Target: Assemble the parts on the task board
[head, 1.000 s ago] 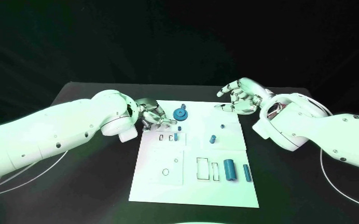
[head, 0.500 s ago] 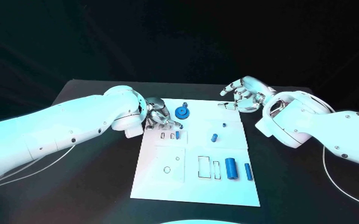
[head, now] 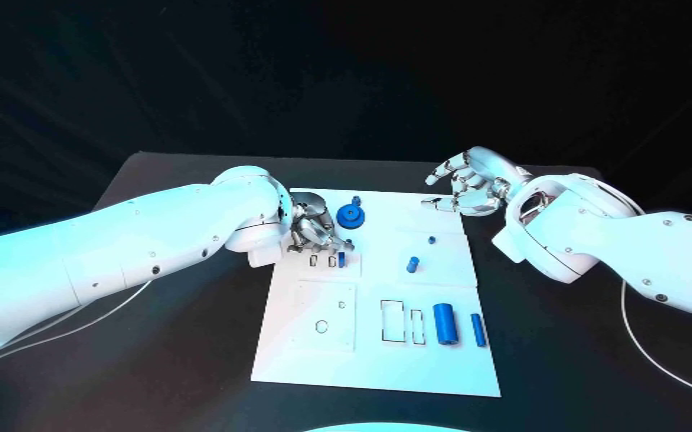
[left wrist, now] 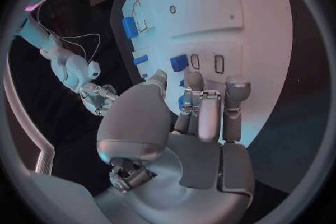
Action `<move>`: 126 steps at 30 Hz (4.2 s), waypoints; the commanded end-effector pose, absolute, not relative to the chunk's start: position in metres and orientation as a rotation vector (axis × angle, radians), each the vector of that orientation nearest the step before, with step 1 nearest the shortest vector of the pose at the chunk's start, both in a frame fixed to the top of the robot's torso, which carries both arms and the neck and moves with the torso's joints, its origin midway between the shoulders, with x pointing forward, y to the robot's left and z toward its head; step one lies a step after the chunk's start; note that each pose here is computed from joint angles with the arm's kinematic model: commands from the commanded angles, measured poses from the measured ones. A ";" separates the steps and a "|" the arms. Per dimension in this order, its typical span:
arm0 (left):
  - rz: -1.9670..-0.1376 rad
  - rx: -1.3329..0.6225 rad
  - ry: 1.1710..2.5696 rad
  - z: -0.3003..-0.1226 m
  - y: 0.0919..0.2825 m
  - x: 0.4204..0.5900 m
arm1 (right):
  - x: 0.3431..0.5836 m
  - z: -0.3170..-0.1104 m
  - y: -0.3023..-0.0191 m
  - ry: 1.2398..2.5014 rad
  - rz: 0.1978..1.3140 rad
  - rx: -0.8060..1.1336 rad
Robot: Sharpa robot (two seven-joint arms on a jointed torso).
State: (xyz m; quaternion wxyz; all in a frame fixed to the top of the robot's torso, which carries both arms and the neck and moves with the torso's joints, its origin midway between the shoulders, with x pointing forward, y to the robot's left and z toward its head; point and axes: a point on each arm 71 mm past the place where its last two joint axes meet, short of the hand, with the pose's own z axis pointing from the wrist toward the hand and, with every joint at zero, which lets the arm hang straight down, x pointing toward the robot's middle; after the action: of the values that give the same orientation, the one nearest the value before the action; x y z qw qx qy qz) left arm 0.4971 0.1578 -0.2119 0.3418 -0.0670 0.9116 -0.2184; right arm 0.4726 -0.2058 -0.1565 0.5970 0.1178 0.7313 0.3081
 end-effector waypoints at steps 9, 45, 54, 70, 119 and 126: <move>-0.556 -0.121 2.429 -0.218 0.152 0.496 | 0.473 -0.158 -0.204 1.715 0.705 0.245; -0.654 -0.301 2.436 -0.218 0.159 0.494 | 0.476 -0.161 -0.203 1.732 0.697 0.238; -0.656 -0.324 2.441 -0.216 0.168 0.491 | 0.477 -0.162 -0.204 1.744 0.690 0.237; -0.523 -0.187 2.360 -0.214 0.167 0.495 | 0.477 -0.163 -0.203 1.751 0.692 0.232; -0.435 0.001 2.383 -0.221 0.152 0.487 | 0.477 -0.166 -0.201 1.763 0.695 0.223; -0.439 0.000 2.389 -0.222 0.152 0.487 | 0.477 -0.166 -0.201 1.765 0.695 0.223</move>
State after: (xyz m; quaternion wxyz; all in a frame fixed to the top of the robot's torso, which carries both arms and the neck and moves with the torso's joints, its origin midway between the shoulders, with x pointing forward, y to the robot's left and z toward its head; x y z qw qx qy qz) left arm 0.4880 0.1532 -0.2206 0.3554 -0.0066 0.9191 -0.1701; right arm 0.4778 -0.2020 -0.1652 0.5805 0.1051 0.7512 0.2961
